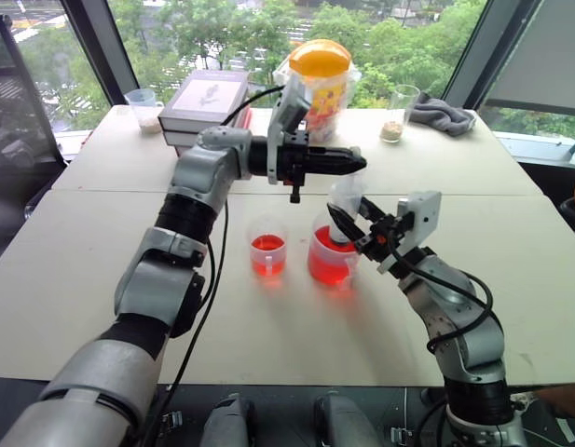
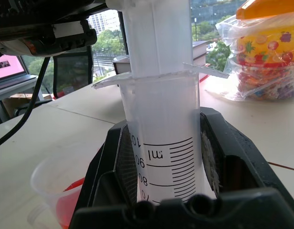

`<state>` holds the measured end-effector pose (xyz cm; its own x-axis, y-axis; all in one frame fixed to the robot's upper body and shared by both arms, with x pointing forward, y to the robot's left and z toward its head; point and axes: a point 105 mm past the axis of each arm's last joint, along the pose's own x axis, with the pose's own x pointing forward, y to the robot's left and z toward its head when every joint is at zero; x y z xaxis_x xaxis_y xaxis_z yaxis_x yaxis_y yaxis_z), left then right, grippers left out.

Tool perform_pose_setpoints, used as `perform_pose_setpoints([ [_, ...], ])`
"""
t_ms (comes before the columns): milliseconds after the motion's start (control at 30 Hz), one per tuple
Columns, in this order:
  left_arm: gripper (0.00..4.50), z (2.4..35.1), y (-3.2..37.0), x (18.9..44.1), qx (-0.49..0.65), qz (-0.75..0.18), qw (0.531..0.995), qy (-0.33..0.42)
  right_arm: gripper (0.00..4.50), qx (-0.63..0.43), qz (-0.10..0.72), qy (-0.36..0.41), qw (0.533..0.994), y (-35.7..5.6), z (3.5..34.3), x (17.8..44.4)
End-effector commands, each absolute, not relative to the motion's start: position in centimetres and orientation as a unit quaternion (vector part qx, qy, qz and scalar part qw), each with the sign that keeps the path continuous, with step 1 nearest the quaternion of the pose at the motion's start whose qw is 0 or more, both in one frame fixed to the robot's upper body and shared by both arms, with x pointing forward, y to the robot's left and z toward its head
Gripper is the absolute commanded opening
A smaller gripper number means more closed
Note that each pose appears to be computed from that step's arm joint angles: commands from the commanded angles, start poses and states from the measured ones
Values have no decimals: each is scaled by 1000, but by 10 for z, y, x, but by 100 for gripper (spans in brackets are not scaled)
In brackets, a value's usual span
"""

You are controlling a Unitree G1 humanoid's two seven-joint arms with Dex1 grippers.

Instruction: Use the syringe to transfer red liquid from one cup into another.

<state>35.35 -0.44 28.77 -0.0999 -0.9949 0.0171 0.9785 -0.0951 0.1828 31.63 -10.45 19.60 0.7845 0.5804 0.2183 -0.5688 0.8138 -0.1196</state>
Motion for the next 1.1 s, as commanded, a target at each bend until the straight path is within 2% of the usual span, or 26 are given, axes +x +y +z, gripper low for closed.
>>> perform_pose_setpoints([
  [33,33,324,4,350,71,-722,675,-137,147,-29,340,-138,930,-90,208,307],
  [100,97,316,5,351,75,-722,677,-125,147,-31,339,-151,928,-91,218,308],
  [300,387,309,16,352,79,-714,686,-117,147,-23,335,-174,926,-95,243,308],
  [567,387,298,54,357,77,-683,721,-90,147,2,335,-174,926,-102,257,310],
  [767,387,293,95,365,83,-628,770,-70,147,-2,352,-172,920,-96,263,308],
  [933,387,299,124,371,83,-581,806,-76,147,-10,382,-197,903,-85,294,304],
  [1100,387,304,146,374,85,-544,831,-81,147,26,431,-219,875,-61,329,305],
])
